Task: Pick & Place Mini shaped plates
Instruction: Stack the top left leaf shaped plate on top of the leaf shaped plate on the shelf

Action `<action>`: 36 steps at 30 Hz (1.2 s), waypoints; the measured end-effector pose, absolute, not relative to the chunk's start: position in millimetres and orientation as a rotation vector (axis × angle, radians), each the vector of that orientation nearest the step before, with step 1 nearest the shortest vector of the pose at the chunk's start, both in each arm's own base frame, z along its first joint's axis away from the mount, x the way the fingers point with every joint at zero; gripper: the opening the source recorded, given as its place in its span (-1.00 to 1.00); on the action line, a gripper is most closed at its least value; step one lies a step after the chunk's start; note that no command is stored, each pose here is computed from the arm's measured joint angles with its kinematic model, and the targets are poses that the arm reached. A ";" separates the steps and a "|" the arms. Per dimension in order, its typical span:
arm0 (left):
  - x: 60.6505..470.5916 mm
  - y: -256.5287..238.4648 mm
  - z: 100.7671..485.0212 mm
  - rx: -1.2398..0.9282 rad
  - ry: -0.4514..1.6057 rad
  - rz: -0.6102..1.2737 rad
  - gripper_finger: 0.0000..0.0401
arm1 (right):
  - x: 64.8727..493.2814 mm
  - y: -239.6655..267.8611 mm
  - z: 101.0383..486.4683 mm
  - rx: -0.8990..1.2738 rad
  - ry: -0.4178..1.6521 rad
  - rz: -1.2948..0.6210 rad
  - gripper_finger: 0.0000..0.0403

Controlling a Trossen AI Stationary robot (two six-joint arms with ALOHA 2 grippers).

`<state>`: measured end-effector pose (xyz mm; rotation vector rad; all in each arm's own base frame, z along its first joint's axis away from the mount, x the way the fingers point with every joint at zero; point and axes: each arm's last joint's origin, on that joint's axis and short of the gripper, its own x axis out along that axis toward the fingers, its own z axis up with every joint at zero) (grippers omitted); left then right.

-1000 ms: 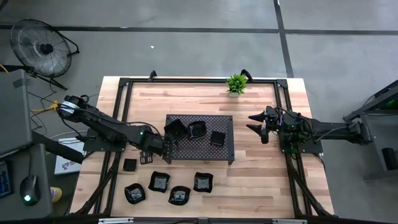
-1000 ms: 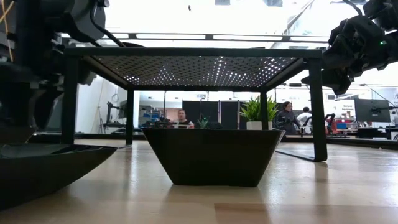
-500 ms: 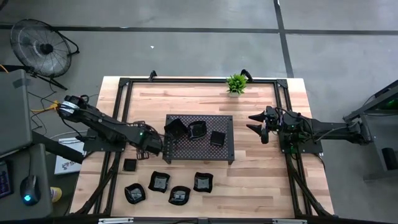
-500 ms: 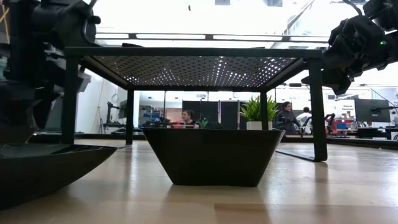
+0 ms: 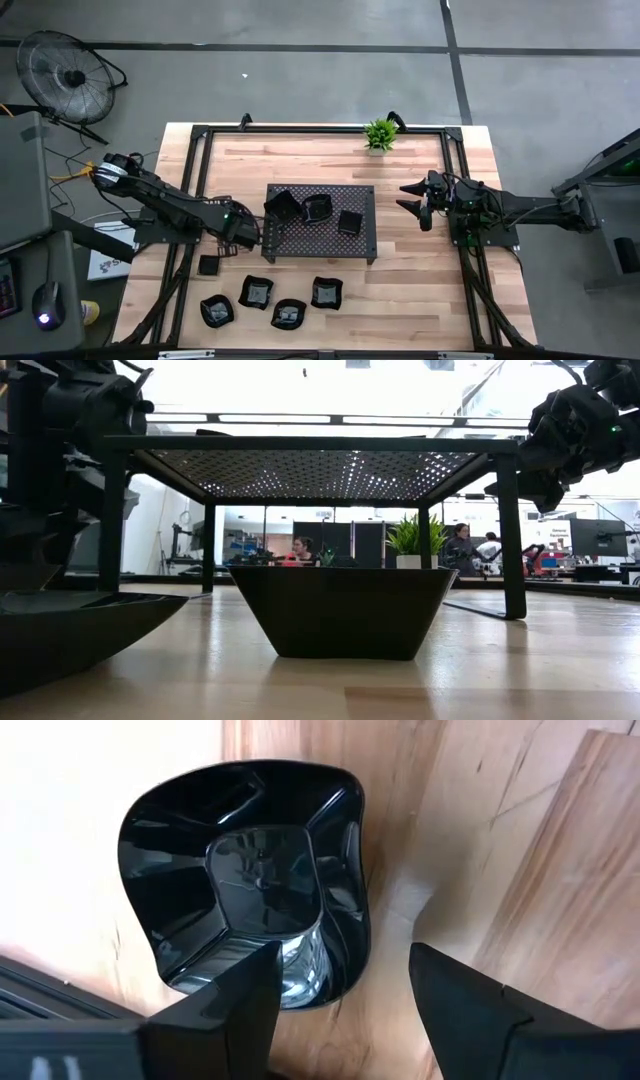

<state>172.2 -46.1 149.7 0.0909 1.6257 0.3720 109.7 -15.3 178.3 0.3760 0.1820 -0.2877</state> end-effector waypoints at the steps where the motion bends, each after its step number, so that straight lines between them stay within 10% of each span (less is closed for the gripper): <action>1: 172.2 -46.1 149.7 0.095 1.626 0.370 0.05 | 109.7 -15.3 178.3 0.376 0.182 -0.288 0.22; 36: 172.3 -45.8 149.0 0.137 1.622 0.336 -0.98 | 109.7 -15.3 178.3 0.376 0.182 -0.287 0.22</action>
